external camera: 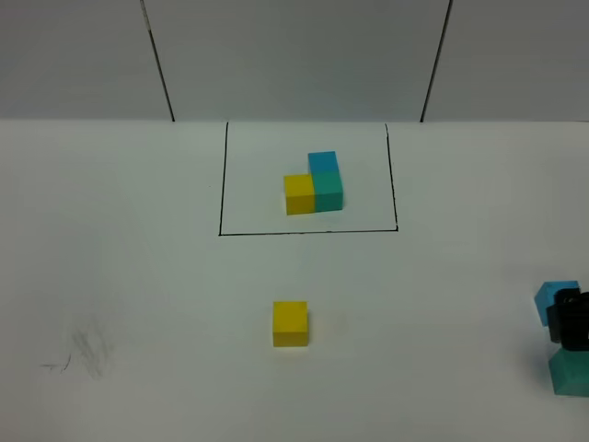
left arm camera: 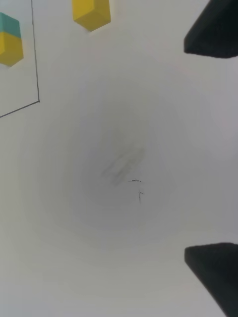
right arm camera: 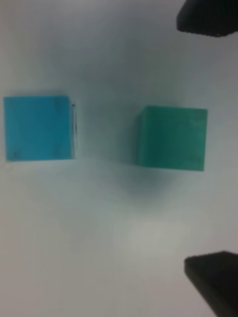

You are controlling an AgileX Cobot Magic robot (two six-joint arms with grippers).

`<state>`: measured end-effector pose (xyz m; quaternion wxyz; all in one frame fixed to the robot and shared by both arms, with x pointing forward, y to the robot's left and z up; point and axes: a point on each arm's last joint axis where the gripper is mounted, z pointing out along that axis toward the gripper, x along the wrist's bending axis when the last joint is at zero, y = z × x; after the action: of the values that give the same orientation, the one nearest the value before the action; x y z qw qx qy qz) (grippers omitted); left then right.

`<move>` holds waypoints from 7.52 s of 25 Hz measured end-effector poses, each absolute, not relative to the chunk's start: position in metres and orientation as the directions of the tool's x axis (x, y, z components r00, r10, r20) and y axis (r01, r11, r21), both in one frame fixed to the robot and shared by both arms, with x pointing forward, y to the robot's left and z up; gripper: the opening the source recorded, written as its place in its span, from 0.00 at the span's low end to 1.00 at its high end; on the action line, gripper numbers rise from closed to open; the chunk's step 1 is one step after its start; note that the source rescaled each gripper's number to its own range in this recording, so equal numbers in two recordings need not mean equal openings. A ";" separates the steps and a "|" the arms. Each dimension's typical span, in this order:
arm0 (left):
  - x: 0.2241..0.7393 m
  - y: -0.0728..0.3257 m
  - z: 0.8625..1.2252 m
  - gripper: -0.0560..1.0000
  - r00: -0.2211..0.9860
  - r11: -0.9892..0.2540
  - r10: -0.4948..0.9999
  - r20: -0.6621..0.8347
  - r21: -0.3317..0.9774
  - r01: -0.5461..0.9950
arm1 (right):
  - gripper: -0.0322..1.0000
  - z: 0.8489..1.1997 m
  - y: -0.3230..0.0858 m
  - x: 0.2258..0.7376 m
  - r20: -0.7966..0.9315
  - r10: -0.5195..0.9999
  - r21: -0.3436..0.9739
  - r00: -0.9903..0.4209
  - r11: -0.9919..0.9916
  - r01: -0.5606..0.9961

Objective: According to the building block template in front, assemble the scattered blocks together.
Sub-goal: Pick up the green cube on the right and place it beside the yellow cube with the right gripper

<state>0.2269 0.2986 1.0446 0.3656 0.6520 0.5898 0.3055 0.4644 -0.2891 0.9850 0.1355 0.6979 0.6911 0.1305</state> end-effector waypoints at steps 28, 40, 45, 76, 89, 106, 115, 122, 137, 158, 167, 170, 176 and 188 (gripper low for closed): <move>0.227 0.299 1.045 0.78 0.118 -0.037 0.993 -0.033 0.837 0.546 | 0.83 0.913 -0.296 0.483 0.015 0.997 0.241 0.080 -0.081 0.967; 0.227 0.299 1.045 0.78 0.114 -0.031 0.993 -0.038 0.837 0.546 | 0.67 0.897 -0.295 0.486 0.014 0.996 0.206 0.083 -0.084 0.975; 0.227 0.299 1.045 0.78 0.114 -0.031 0.993 -0.038 0.837 0.546 | 0.29 0.897 -0.295 0.487 0.014 0.996 0.206 0.084 -0.085 0.975; 0.227 0.299 1.045 0.78 0.114 -0.031 0.993 -0.038 0.837 0.546 | 0.29 0.966 -0.200 0.526 -0.066 0.641 0.223 -0.765 0.757 0.615; 0.227 0.299 1.045 0.78 0.117 -0.036 0.993 -0.034 0.837 0.546 | 0.29 0.950 -0.121 0.559 -0.115 0.307 0.129 -0.945 0.948 0.292; 0.227 0.299 1.045 0.78 0.117 -0.036 0.993 -0.034 0.837 0.546 | 0.29 0.943 -0.058 0.552 -0.156 0.032 0.125 -0.987 0.992 0.012; 0.227 0.299 1.045 0.78 0.114 -0.031 0.993 -0.038 0.837 0.546 | 0.29 0.937 -0.049 0.551 -0.179 -0.046 0.135 -0.983 0.988 -0.071; 0.227 0.299 1.045 0.78 0.117 -0.036 0.993 -0.034 0.837 0.546 | 0.29 0.928 -0.046 0.553 -0.175 -0.074 0.147 -0.982 0.984 -0.100; 0.227 0.299 1.045 0.78 0.118 -0.037 0.993 -0.033 0.837 0.546 | 0.29 0.923 -0.032 0.550 -0.190 -0.110 0.184 -0.976 0.972 -0.145; 0.227 0.299 1.045 0.77 0.118 -0.037 0.993 -0.033 0.837 0.546 | 0.29 0.900 -0.030 0.552 -0.138 -0.085 0.163 -0.987 0.981 -0.107; 0.227 0.299 1.045 0.77 0.118 -0.037 0.993 -0.033 0.837 0.546 | 0.29 0.903 -0.021 0.564 -0.116 -0.059 0.145 -0.991 0.987 -0.076; 0.227 0.299 1.045 0.77 0.118 -0.037 0.993 -0.033 0.837 0.546 | 0.29 0.903 -0.021 0.563 -0.100 -0.052 0.136 -0.994 0.989 -0.065; 0.227 0.299 1.045 0.77 0.118 -0.037 0.993 -0.033 0.837 0.546 | 0.29 0.903 -0.023 0.563 -0.080 -0.011 0.129 -0.997 0.991 -0.022; 0.227 0.299 1.045 0.77 0.117 -0.036 0.993 -0.034 0.837 0.546 | 0.48 0.903 -0.023 0.562 -0.076 0.001 0.136 -0.997 0.991 -0.009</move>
<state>0.2269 0.2986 1.0446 0.3658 0.6517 0.5901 0.3053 0.5624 -0.0229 0.9026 0.0382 -0.0019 0.9969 0.0683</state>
